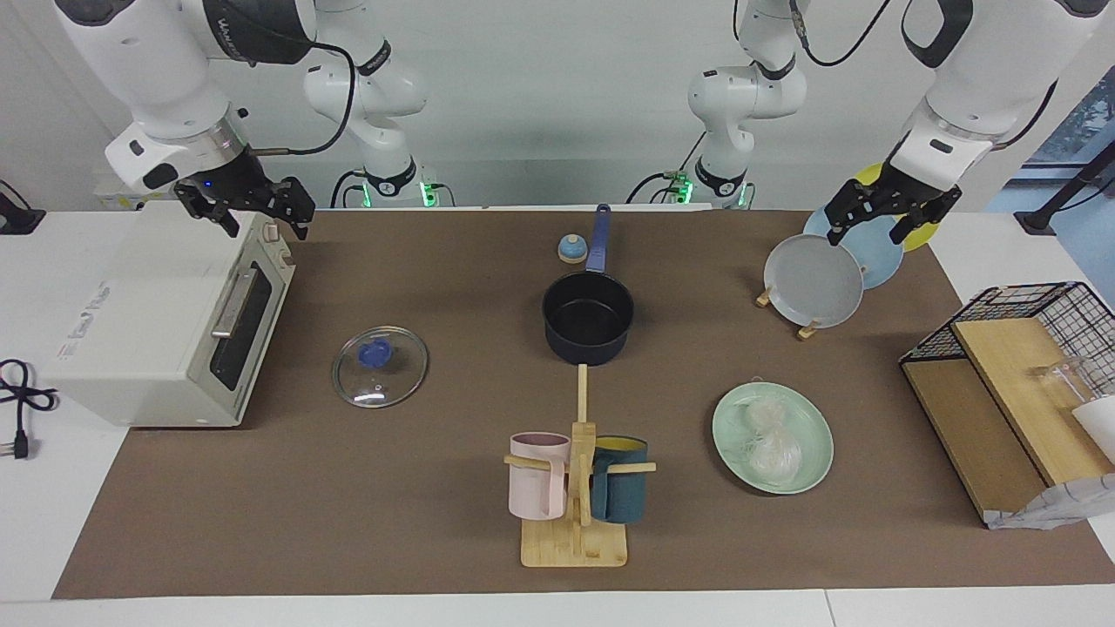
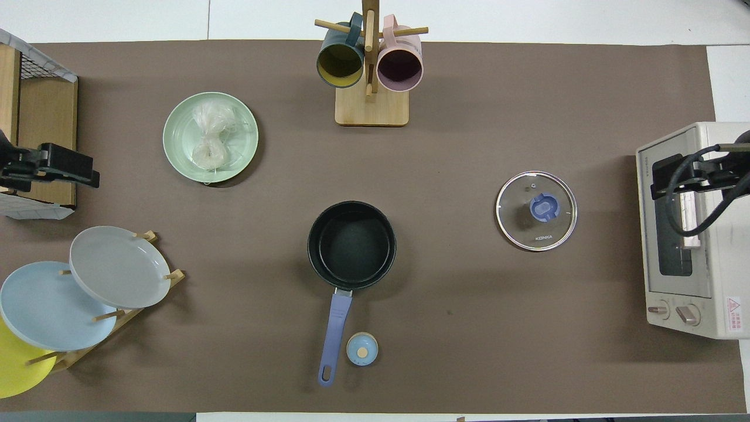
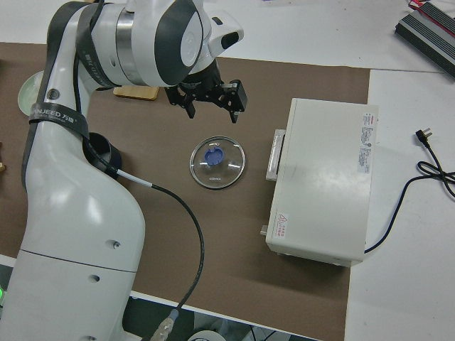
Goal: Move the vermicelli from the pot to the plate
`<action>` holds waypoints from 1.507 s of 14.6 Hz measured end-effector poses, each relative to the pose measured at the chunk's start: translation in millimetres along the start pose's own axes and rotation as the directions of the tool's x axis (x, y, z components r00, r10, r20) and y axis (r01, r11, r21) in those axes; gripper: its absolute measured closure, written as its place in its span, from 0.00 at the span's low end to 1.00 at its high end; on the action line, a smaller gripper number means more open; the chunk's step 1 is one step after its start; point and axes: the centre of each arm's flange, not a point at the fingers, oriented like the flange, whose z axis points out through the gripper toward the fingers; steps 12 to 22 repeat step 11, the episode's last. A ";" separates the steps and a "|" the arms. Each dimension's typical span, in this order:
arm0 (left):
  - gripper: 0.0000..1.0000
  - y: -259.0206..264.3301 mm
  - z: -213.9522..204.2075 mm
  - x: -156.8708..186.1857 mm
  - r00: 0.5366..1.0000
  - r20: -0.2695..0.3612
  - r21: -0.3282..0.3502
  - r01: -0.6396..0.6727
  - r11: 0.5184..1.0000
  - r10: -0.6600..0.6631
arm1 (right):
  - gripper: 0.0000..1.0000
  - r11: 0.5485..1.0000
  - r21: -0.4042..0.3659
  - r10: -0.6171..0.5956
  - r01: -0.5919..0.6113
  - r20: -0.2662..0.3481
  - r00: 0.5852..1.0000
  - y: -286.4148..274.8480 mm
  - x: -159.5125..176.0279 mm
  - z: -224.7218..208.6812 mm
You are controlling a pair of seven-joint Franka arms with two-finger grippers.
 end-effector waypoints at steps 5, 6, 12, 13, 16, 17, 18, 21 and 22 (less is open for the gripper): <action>0.00 0.3 16.4 -7.5 1.000 0.022 0.003 0.020 1.000 -0.020 | 0.00 1.000 0.006 -0.011 0.011 -0.004 1.000 -6.3 -0.1 -0.8; 0.00 0.7 14.5 -7.7 1.000 0.018 0.003 0.020 1.000 -0.020 | 0.00 1.000 0.006 -0.014 0.014 -0.005 1.000 -7.9 -0.2 -1.2; 0.00 1.6 9.7 -8.1 1.000 0.009 0.003 0.020 1.000 -0.020 | 0.00 1.000 0.006 -0.020 0.020 -0.008 1.000 -11.4 -0.9 -2.5; 0.00 1.6 9.7 -8.1 1.000 0.009 0.003 0.020 1.000 -0.020 | 0.00 1.000 0.006 -0.020 0.020 -0.008 1.000 -11.4 -0.9 -2.5; 0.00 1.6 9.7 -8.1 1.000 0.009 0.003 0.020 1.000 -0.020 | 0.00 1.000 0.006 -0.020 0.020 -0.008 1.000 -11.4 -0.9 -2.5; 0.00 1.6 9.7 -8.1 1.000 0.009 0.003 0.020 1.000 -0.020 | 0.00 1.000 0.006 -0.020 0.020 -0.008 1.000 -11.4 -0.9 -2.5; 0.00 1.6 9.7 -8.1 1.000 0.009 0.003 0.020 1.000 -0.020 | 0.00 1.000 0.006 -0.020 0.020 -0.008 1.000 -11.4 -0.9 -2.5; 0.00 1.6 9.7 -8.1 1.000 0.009 0.003 0.020 1.000 -0.020 | 0.00 1.000 0.006 -0.020 0.020 -0.008 1.000 -11.4 -0.9 -2.5; 0.00 1.6 9.7 -8.1 1.000 0.009 0.003 0.020 1.000 -0.020 | 0.00 1.000 0.006 -0.020 0.020 -0.008 1.000 -11.4 -0.9 -2.5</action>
